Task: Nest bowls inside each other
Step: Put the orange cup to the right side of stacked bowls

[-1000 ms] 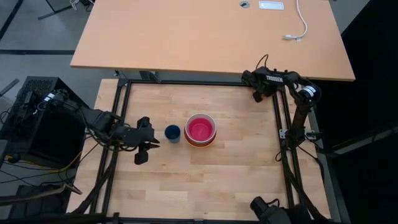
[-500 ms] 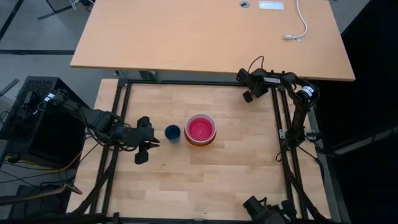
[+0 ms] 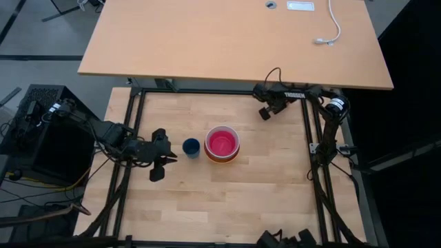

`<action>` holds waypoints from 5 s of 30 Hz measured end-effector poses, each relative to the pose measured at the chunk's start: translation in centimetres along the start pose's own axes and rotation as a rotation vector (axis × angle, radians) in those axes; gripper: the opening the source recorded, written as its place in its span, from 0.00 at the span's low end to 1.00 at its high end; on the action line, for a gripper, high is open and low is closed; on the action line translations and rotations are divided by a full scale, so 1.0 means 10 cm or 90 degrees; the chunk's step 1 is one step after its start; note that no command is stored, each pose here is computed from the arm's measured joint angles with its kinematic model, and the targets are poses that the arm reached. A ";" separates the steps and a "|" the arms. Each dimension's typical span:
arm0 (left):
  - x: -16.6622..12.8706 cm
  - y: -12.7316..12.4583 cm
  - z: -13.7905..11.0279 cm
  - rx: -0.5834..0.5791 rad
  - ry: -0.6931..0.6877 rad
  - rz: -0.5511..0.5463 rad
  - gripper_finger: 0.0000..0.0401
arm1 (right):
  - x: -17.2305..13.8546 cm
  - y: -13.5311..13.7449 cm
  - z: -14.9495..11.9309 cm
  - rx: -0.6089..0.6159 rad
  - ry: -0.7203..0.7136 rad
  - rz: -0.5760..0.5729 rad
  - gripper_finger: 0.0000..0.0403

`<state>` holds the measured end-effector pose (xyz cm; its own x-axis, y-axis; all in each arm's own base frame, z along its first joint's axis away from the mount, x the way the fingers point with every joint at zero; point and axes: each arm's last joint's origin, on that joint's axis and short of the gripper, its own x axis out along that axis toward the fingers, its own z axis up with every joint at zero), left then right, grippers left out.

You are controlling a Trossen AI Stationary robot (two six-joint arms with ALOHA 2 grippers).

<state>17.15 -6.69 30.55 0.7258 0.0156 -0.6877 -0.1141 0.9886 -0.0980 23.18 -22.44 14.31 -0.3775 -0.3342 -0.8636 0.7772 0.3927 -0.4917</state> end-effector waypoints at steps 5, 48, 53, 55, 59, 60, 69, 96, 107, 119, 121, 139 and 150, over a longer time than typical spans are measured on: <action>0.00 0.00 0.00 0.000 0.000 0.000 0.14 | -0.10 0.15 -0.06 -0.021 -0.013 0.011 0.00; 0.00 0.00 0.00 -0.019 -0.005 0.007 0.15 | -0.82 -0.79 0.15 -0.017 -0.077 0.081 0.46; 0.00 0.00 0.00 -0.022 -0.005 0.007 0.15 | -0.72 -0.75 0.19 -0.023 -0.053 0.090 0.47; 0.00 0.00 0.00 -0.025 -0.005 0.007 0.15 | -0.65 -0.72 0.22 -0.027 -0.039 0.086 0.45; 0.00 0.00 0.00 -0.033 -0.004 0.007 0.15 | -0.50 -0.70 0.26 -0.028 -0.010 0.078 0.41; 0.00 0.00 0.00 -0.033 -0.004 0.007 0.15 | -0.47 -0.70 0.27 -0.027 -0.004 0.076 0.39; 0.00 0.00 0.00 -0.034 -0.005 0.007 0.15 | -0.48 -0.64 0.22 -0.047 0.031 0.097 0.23; 0.00 -0.01 0.03 -0.039 -0.026 0.008 0.14 | -2.05 0.53 -1.36 -0.290 -0.140 0.232 0.00; 0.00 -0.04 0.10 -0.042 -0.065 -0.010 0.14 | -2.17 1.04 -1.79 -0.345 -0.204 0.270 0.00; 0.00 -0.05 0.12 -0.043 -0.080 -0.017 0.13 | -2.05 1.37 -1.91 -0.405 -0.178 0.266 0.00; 0.00 -0.05 0.12 -0.043 -0.080 -0.017 0.13 | -2.03 1.38 -1.89 -0.406 -0.174 0.266 0.00; 0.00 -0.05 0.12 -0.043 -0.080 -0.017 0.14 | -2.04 1.42 -1.81 -0.411 -0.179 0.310 0.00; 0.00 -0.05 0.12 -0.043 -0.080 -0.017 0.15 | -2.04 1.43 -1.81 -0.416 -0.167 0.326 0.02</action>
<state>18.00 -6.98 31.46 0.8078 0.0120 -0.5894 -0.1361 0.9766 -0.1665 32.84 5.52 22.91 0.1302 -0.1363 -0.9821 0.3446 0.9350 -0.0840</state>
